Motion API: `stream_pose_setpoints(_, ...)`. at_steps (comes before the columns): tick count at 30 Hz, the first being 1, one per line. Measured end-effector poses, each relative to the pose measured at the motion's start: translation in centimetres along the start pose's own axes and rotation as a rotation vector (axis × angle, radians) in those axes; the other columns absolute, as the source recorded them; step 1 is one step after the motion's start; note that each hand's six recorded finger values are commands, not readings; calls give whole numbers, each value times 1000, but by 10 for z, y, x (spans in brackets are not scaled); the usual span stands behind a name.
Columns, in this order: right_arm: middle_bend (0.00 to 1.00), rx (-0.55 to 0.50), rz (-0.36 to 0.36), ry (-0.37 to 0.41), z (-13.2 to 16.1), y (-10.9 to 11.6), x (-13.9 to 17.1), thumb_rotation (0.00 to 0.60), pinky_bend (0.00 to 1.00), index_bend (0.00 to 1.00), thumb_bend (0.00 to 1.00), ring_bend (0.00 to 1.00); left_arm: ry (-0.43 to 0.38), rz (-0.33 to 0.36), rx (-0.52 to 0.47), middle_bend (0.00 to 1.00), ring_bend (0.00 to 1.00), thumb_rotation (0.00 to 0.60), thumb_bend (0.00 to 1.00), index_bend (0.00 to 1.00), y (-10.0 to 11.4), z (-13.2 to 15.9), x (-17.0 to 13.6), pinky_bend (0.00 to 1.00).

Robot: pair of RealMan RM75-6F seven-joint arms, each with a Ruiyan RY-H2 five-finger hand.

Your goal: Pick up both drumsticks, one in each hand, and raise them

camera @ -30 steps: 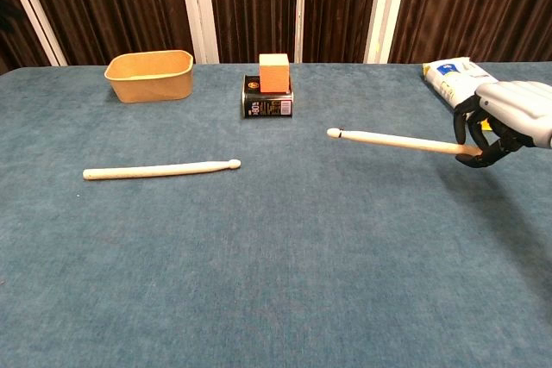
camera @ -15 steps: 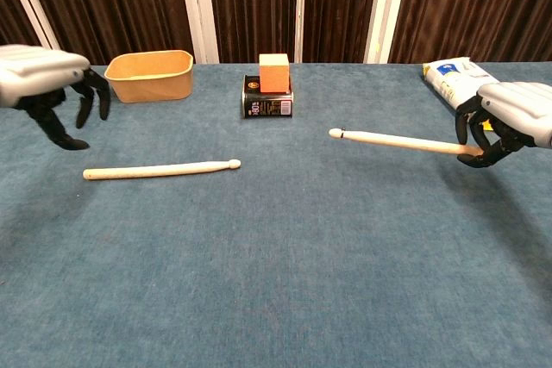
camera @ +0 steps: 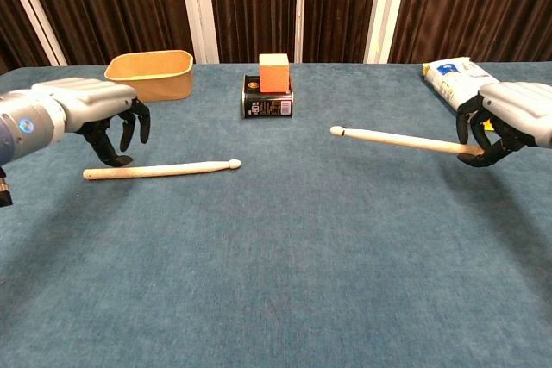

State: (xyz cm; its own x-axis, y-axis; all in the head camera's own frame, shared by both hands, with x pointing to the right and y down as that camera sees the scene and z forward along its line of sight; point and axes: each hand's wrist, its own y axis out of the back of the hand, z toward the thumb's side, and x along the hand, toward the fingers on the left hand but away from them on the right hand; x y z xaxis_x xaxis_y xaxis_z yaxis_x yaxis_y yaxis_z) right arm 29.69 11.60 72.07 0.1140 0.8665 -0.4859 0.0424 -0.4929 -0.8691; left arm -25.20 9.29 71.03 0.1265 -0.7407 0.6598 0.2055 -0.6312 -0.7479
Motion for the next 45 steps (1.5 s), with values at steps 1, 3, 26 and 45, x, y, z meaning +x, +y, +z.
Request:
stream_pose_setpoints(1,719,0,1,0,0,0,0,600,624,829,485,843,0,-2,2,460,902,600,467,401,-1,1,1,975)
stream_pose_setpoints(3,719,0,1,-2,-1,0,0,600,624,829,485,844,4,-4,5,435,902,600,469,394,-3,2,2,975)
stream_pose_setpoints(26,719,11,0,-10,-5,-1,-1,600,624,829,496,843,39,-59,13,460,902,600,481,444,-35,1,19,975)
stream_pose_setpoints(45,722,6,-2,-5,-4,1,2,600,624,833,496,843,-6,90,-38,774,915,600,570,696,-13,9,18,975)
